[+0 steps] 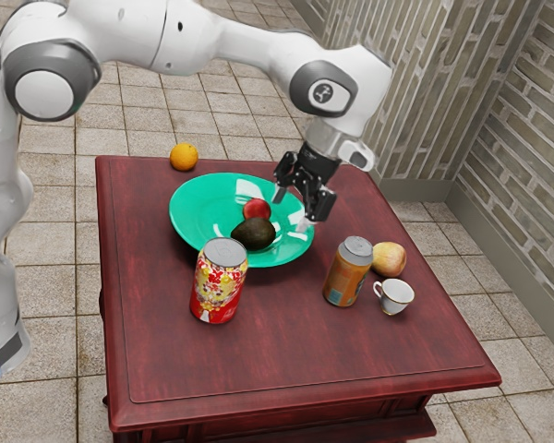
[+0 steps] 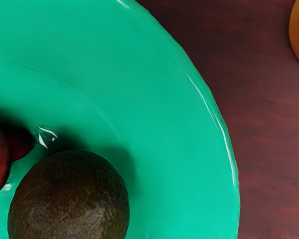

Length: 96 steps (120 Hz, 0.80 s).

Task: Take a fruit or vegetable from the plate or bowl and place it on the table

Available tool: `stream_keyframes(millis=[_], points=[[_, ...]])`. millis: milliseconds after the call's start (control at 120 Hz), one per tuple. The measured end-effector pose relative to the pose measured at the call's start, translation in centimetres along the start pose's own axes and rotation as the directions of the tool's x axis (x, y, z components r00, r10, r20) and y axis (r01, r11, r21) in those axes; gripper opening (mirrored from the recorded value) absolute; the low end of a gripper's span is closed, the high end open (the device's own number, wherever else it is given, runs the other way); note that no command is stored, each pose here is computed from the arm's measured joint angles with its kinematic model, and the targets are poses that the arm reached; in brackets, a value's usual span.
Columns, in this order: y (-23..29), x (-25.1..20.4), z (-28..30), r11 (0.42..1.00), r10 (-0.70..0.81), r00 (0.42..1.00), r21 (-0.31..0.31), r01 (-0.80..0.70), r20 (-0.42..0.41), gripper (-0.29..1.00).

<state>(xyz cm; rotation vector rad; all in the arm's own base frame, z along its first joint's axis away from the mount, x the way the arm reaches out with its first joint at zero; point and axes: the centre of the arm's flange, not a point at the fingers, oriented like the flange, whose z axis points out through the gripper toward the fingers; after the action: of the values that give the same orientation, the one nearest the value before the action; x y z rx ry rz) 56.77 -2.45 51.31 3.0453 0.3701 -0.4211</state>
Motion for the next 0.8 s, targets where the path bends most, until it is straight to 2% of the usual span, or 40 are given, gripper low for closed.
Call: stream_keyframes(millis=[192, 342, 558, 700, 800], points=[[-1.2, -0.5, 1.8, 0.996, 0.066, 0.997, 0.054, -0.068, 0.033, 0.70], [-1.3, -0.4, 3.6, 0.992, 0.105, 0.993, 0.069, -0.109, 0.062, 0.70], [-0.1, -0.5, 4.0, 0.977, 0.179, 0.982, 0.107, -0.184, 0.057, 0.70], [1.3, -0.6, 3.4, 0.956, 0.242, 0.970, 0.168, -0.241, 0.015, 0.70], [0.5, -1.5, 0.8, 0.944, 0.274, 0.960, 0.206, -0.257, -0.054, 0.70]])
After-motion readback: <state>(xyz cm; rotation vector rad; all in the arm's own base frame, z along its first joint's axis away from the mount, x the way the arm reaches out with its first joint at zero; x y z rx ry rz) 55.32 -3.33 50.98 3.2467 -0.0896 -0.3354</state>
